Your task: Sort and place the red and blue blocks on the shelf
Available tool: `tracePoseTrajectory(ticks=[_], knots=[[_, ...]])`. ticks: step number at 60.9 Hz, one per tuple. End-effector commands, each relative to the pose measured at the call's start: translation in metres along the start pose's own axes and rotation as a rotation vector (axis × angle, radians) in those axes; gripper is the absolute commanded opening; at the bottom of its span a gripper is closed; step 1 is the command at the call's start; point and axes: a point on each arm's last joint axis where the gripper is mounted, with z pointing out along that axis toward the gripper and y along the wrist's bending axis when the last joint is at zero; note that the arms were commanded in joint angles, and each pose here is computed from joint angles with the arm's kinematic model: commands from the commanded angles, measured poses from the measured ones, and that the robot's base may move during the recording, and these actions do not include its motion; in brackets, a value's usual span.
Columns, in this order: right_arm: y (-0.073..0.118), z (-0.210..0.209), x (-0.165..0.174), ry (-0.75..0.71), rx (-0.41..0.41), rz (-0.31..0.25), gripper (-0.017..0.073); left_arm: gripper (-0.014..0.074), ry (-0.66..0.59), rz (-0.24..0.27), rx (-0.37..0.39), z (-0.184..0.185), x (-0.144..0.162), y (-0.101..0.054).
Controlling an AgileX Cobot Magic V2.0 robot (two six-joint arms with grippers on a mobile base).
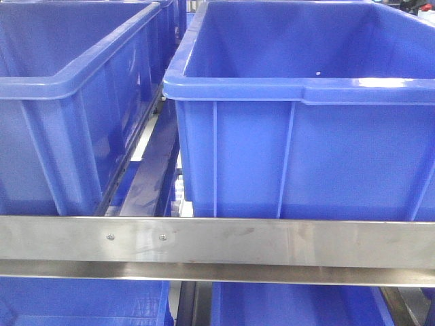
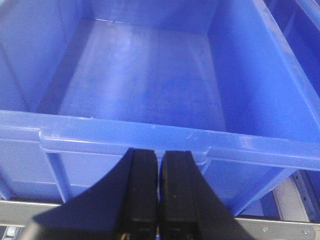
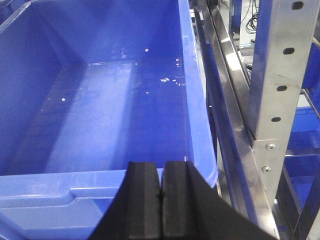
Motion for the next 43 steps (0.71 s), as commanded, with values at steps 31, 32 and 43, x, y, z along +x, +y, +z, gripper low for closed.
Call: tracePoseTrajectory(ticks=[31,32,43], knots=[[0.002,-0.002,-0.016,-0.103,-0.009,-0.015,0.0048,0.0122,-0.107,-0.004,0.034,-0.003,-0.017,-0.004],[0.002,-0.002,-0.016,-0.103,-0.009,-0.015,0.0048,0.0122,-0.107,-0.004,0.034,-0.003,-0.017,-0.004],[0.002,-0.013,-0.016,-0.156,-0.017,-0.017,0.0048,0.0122,-0.107,-0.004,0.034,-0.003,-0.017,-0.004]])
